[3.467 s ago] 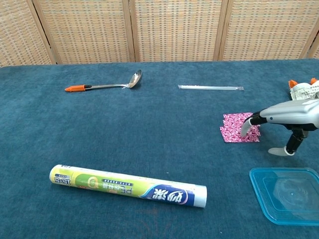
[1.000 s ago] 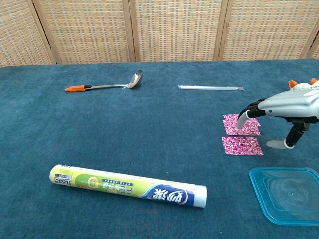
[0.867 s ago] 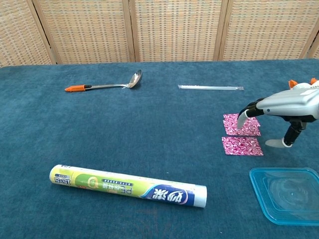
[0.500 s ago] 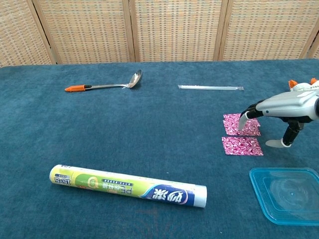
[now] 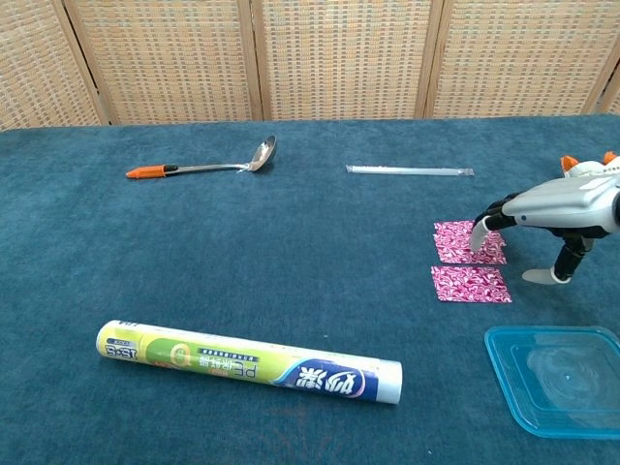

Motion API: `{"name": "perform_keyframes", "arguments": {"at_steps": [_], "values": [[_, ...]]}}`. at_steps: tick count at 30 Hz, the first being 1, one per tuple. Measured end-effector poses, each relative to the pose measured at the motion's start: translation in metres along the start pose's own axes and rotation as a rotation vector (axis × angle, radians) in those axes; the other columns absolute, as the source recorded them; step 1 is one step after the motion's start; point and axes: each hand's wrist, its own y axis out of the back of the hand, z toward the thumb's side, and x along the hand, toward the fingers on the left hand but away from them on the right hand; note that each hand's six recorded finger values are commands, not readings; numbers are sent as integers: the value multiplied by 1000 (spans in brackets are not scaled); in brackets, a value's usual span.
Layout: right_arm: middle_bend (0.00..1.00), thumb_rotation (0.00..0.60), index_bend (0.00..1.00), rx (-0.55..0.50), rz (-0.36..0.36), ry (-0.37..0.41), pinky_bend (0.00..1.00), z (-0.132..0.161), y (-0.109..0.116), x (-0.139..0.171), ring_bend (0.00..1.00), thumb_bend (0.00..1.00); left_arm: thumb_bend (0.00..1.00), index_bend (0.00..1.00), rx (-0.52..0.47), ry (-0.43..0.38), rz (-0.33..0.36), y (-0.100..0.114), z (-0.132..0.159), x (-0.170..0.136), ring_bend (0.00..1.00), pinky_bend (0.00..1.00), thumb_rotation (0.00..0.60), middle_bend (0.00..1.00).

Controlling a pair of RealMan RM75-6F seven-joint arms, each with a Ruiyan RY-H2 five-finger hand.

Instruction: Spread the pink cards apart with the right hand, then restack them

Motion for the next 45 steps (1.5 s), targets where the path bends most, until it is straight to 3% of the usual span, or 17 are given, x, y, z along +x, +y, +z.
{"name": "perform_keyframes", "arguments": {"at_steps": [32, 45], "values": [[134, 600, 217, 25, -1, 12, 0, 1, -9, -5, 0, 466, 138, 84, -1, 4, 7, 3, -1, -3, 0, 0, 600, 0], [134, 600, 217, 28, -8, 41, 0, 13, -3, -10, 0, 466, 137, 84, -1, 8, 7, 3, -3, -4, 0, 0, 600, 0]]}}
